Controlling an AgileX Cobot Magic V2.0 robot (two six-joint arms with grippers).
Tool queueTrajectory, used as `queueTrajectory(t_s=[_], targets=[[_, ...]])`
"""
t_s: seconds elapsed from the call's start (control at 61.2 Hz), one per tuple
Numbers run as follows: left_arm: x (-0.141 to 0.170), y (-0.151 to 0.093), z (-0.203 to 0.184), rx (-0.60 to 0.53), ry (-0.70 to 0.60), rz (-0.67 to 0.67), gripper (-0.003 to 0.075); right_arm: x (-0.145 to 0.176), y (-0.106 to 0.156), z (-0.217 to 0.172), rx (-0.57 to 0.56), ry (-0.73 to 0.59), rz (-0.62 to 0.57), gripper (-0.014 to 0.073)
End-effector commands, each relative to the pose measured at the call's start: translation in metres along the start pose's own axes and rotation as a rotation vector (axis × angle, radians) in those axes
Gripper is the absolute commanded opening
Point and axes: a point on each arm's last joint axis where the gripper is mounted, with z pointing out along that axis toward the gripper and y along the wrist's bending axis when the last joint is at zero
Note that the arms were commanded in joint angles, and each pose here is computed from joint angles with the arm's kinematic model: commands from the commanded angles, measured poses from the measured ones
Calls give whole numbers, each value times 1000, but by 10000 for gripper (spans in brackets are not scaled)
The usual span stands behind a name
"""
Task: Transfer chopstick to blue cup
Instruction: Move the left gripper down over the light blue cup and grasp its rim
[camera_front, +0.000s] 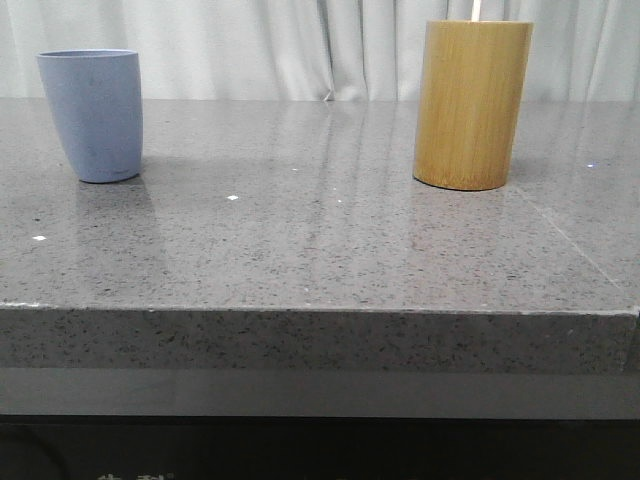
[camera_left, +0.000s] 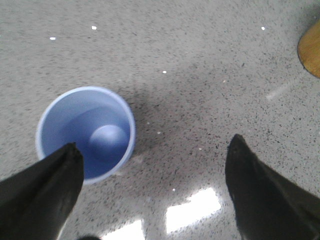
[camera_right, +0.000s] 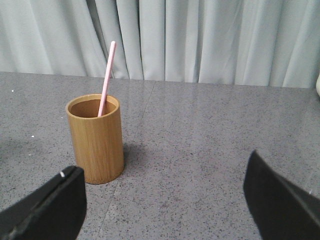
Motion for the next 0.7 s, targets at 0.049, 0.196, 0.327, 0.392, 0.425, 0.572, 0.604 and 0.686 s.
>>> queueTrajectory(t_s=[0.049,0.196,0.327,0.392,0.425,0.572,0.604,0.686], targets=[[-17,-3,-1,3,-31,14,566,-17,0,-1,10,-98,-14,645],[-19,2,19,-22,28,22,566,-17,0,-1,10,-98,-14,645],[-20,5,34,-44,45,30,566,-17,0,-1,10,-98,-14,645],[-20,6,41,-53,60,34,566,-17,0,-1,10,-98,-14,645],[-20,6,44,-52,65,34,566,-17,0,-1,10,-98,-14,645],[-21,7,61,-52,74,34,566,-17,0,-1,10,-98,-14,645],[-21,7,63,-52,75,34,566,-17,0,-1,10,-98,-14,645],[-21,8,69,-51,81,33,566,-17,0,-1,10,-98,-14,645]])
